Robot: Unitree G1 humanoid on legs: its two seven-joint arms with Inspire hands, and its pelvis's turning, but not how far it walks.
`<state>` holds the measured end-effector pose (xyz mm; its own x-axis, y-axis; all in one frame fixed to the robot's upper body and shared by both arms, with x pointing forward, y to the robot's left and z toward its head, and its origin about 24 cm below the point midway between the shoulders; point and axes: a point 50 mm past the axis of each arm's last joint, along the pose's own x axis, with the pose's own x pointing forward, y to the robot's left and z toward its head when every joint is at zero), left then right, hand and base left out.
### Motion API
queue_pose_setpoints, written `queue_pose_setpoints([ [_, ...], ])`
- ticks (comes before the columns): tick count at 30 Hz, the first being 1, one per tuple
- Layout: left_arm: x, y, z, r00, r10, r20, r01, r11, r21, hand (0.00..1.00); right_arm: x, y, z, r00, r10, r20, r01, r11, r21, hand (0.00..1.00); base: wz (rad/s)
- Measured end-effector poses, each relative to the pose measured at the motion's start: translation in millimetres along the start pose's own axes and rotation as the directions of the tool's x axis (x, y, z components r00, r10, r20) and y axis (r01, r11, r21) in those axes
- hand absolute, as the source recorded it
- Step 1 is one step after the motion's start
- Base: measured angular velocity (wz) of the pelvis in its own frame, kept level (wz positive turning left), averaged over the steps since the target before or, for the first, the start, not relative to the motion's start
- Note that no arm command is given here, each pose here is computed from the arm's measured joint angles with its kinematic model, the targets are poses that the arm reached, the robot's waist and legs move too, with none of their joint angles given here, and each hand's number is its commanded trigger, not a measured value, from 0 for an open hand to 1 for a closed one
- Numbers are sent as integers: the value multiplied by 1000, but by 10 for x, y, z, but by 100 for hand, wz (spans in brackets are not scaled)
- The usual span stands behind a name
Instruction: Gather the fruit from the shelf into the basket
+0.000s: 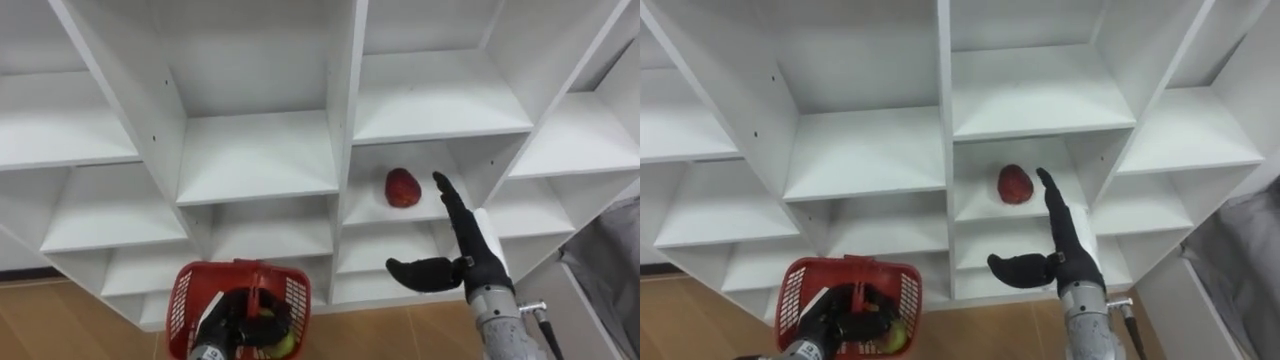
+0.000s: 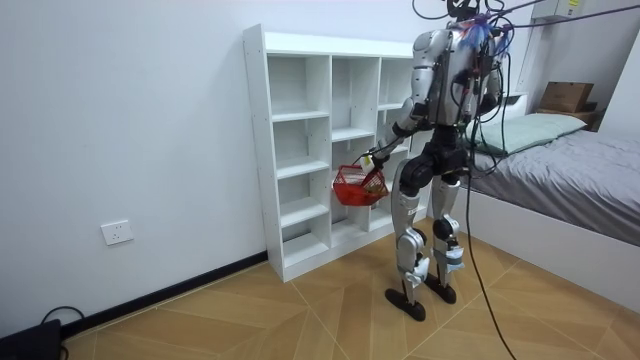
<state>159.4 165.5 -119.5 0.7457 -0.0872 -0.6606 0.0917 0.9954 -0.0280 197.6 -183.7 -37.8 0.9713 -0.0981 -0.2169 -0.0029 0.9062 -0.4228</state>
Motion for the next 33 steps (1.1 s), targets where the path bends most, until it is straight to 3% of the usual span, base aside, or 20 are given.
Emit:
queue_pose_setpoints([
  [17,-41,80,-67,1000,4,-28,-4,1000,15,100,49,-118,-207,988,-89,-122,100,992,80,0,0],
  [33,-71,169,-23,1000,-8,-5,8,1000,3,100,503,-307,-66,986,-127,-106,133,990,44,0,10],
])
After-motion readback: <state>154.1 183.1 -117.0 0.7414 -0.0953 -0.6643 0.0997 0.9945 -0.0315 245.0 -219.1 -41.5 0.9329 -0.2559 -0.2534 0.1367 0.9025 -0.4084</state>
